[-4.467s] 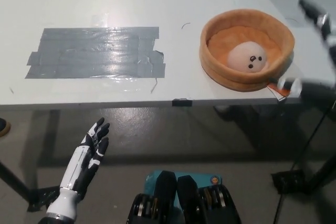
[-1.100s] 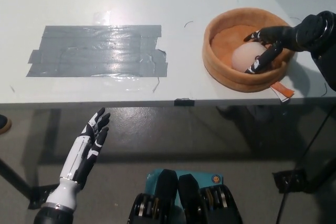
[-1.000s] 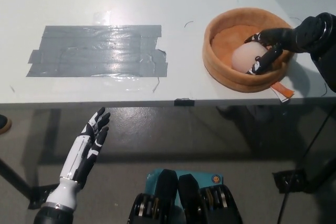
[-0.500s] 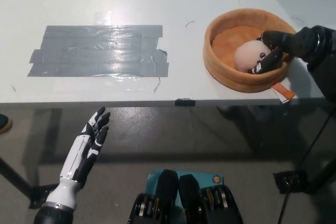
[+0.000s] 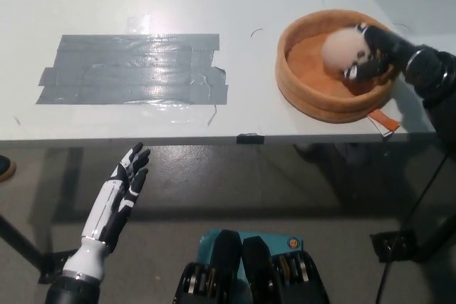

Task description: An emotional support dumpling is kept in a soft plate infront in the middle of the desk infront of the robot. The robot extends its right arm to pick up the dumpling and hands it to a person

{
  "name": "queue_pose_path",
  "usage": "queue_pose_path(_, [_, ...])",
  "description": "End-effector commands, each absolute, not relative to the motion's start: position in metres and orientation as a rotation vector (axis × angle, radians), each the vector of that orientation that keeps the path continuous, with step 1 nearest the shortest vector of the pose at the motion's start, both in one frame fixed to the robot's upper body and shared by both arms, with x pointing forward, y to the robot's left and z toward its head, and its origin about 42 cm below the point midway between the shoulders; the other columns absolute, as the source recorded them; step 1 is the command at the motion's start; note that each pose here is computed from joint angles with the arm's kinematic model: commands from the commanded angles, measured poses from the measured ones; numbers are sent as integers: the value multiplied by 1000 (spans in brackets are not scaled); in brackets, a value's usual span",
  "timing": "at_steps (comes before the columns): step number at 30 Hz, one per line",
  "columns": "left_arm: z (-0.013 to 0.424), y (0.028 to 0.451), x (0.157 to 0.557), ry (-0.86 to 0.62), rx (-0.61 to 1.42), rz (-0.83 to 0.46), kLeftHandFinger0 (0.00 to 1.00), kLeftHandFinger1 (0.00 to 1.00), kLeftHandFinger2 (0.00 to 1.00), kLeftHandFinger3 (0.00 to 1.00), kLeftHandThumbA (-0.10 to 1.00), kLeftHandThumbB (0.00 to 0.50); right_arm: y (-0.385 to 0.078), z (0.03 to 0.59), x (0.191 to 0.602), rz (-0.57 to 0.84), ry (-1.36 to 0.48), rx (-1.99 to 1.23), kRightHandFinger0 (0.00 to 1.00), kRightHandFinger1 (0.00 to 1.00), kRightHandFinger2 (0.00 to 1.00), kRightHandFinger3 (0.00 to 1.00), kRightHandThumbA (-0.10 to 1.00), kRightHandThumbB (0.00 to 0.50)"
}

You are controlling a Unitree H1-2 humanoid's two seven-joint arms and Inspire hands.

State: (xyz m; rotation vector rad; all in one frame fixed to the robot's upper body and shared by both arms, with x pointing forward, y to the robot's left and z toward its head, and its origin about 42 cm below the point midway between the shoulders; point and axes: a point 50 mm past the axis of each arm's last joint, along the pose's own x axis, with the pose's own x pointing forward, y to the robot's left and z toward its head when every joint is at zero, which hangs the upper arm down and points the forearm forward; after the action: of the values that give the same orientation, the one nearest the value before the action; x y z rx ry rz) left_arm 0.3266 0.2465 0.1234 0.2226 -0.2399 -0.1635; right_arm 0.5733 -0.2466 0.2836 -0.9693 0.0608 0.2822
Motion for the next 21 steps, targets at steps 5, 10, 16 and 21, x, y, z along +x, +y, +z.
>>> queue_pose_path(5, [152,247,351,-331,254,-186,1000,1000,1000,1000,910,361,-246,395,569,103,-363,-710,191,643,927,943,-100,148])
queue_pose_path(10, [152,247,352,-341,256,-190,1000,1000,1000,1000,910,359,-245,418,547,84,-459,-644,281,734,1000,1000,-100,149])
queue_pose_path(16, [153,247,352,-340,254,-190,1000,1000,1000,1000,912,352,-242,434,519,103,-531,-394,246,657,955,863,-100,140])
queue_pose_path(21, [151,246,351,-334,252,-190,1000,1000,1000,1000,913,361,-233,428,498,161,-566,-207,184,562,829,855,-100,141])
